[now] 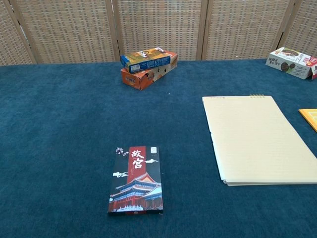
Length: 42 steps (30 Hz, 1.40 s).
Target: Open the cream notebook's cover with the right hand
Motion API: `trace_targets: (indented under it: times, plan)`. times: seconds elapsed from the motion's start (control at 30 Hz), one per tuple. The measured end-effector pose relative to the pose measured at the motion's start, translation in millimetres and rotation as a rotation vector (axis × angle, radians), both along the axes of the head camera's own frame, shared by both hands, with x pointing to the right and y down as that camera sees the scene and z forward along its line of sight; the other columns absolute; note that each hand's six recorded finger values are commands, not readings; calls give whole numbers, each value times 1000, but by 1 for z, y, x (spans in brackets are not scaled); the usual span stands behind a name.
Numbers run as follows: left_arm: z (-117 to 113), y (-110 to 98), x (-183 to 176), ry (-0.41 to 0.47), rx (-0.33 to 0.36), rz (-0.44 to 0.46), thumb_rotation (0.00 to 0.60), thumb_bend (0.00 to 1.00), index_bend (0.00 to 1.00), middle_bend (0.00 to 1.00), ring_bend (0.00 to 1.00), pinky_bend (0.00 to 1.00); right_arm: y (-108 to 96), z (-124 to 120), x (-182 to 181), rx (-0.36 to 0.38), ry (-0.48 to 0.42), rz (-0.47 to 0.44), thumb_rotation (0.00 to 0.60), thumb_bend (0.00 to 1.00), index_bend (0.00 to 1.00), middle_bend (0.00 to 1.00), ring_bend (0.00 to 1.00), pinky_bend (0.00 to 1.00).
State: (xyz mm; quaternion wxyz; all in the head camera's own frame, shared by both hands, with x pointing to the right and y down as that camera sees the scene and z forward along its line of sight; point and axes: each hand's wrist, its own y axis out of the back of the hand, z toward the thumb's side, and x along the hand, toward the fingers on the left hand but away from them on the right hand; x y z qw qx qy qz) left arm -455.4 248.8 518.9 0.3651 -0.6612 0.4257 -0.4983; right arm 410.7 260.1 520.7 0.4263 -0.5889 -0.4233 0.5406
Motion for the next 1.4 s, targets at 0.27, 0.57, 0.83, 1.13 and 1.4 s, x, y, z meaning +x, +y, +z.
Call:
trace_targets:
  times: [0.27, 0.57, 0.83, 1.13, 1.4]
  plan:
    - [0, -1, 0, 2, -3, -3, 600, 0, 0, 0, 0, 0, 0, 2, 0, -7, 2, -1, 600, 0, 0, 0, 0, 0]
    - [1, -2, -1, 4, -2, -6, 600, 0, 0, 0, 0, 0, 1, 8, -5, -36, 2, -23, 600, 0, 0, 0, 0, 0]
    - [4, -5, 0, -12, -6, -14, 600, 0, 0, 0, 0, 0, -3, 40, -25, -132, 29, -178, 600, 82, 0, 0, 0, 0]
    - [10, -7, 3, -28, -23, -18, 600, 0, 0, 0, 0, 0, -10, 88, -60, -216, 50, -368, 600, 260, 10, 0, 0, 0]
    - [8, -8, 0, -20, -23, -27, 600, 0, 0, 0, 0, 0, -9, 117, -71, -238, 99, -416, 600, 279, 20, 0, 0, 0]
